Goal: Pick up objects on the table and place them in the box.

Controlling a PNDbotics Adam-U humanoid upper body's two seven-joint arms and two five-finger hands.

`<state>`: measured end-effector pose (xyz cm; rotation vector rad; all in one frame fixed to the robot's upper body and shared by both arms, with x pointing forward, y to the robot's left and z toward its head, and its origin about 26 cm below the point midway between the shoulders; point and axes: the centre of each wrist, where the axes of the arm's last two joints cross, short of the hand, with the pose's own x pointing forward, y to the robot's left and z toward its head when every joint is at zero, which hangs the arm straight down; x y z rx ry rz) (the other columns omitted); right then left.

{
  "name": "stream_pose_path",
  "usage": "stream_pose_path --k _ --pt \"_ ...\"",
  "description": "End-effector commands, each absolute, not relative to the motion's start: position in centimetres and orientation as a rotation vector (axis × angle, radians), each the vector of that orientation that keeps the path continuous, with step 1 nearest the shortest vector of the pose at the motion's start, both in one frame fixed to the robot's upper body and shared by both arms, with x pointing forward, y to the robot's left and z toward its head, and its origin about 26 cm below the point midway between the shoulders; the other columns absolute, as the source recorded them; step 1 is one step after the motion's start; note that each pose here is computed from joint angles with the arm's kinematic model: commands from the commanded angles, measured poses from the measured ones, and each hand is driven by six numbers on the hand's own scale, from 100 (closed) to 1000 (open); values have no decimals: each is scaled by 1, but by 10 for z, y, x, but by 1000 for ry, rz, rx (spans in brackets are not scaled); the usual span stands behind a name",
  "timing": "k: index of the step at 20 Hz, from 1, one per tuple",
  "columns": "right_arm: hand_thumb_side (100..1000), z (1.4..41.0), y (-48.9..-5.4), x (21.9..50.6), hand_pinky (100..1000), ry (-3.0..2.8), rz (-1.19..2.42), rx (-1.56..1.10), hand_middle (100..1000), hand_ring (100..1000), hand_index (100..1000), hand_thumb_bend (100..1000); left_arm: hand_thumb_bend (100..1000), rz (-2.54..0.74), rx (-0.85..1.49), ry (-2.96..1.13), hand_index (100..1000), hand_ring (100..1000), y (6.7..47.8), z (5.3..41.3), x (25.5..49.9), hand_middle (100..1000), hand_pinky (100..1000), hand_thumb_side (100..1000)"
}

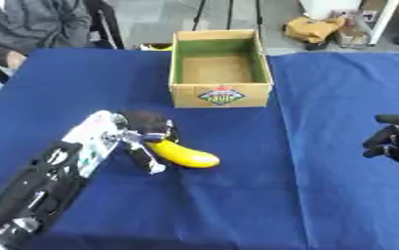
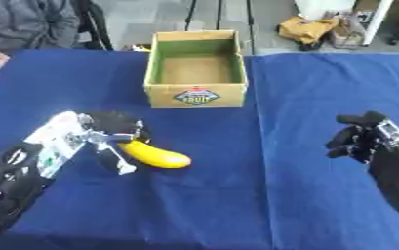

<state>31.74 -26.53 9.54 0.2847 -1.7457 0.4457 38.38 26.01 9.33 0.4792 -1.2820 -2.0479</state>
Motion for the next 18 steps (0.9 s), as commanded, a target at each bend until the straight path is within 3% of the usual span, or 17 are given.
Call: stream_pose_path --k 1,18 --pt "908 105 -265 318 586 -1776 463 284 522 610 781 100 100 -2037 526 -1299 686 554 269 112 385 551 596 345" --pt "908 106 -265 318 586 -1776 466 286 522 610 781 100 118 -2034 584 -1317 686 558 284 141 392 553 602 346"
